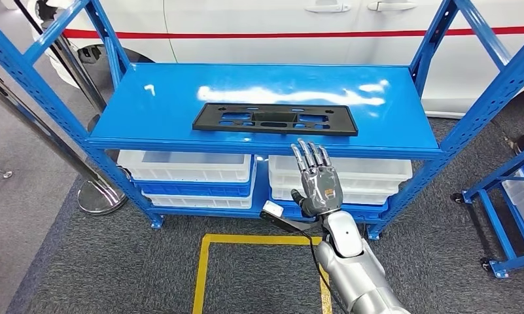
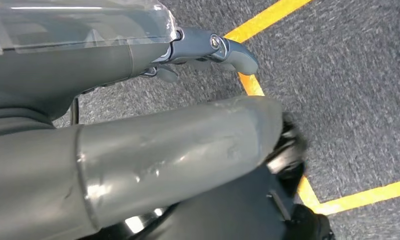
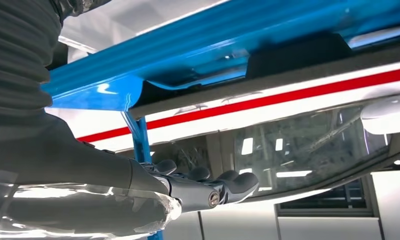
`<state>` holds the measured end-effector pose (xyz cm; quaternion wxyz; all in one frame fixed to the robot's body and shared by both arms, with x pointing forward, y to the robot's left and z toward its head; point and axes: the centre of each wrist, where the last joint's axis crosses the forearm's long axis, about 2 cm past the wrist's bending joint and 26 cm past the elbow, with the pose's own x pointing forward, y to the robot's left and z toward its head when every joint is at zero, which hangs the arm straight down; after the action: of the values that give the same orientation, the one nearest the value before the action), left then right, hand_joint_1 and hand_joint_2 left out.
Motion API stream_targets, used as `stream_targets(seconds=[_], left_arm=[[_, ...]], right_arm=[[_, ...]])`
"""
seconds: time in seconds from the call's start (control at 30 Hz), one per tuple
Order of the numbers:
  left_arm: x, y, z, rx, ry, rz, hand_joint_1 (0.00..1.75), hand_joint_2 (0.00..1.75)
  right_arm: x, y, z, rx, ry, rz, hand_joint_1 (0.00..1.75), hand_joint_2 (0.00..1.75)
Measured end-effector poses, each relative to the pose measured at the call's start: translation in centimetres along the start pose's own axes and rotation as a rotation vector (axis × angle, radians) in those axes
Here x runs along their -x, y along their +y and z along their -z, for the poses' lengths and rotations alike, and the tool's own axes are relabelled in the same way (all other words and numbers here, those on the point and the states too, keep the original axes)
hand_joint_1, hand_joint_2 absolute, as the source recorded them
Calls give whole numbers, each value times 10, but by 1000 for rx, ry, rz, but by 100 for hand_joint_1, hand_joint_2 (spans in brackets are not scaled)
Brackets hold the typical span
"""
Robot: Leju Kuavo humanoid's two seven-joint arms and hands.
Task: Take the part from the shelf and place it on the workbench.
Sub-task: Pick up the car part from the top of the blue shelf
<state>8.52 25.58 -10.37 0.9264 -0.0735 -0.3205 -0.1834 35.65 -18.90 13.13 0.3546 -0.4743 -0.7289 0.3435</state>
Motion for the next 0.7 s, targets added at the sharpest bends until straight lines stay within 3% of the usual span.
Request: stream_targets(seconds=[0.7], left_arm=[[-19,-19,9,44,-21,21,0,0]], right_arm=[[6,-5,11,24,65,-36,0,175]])
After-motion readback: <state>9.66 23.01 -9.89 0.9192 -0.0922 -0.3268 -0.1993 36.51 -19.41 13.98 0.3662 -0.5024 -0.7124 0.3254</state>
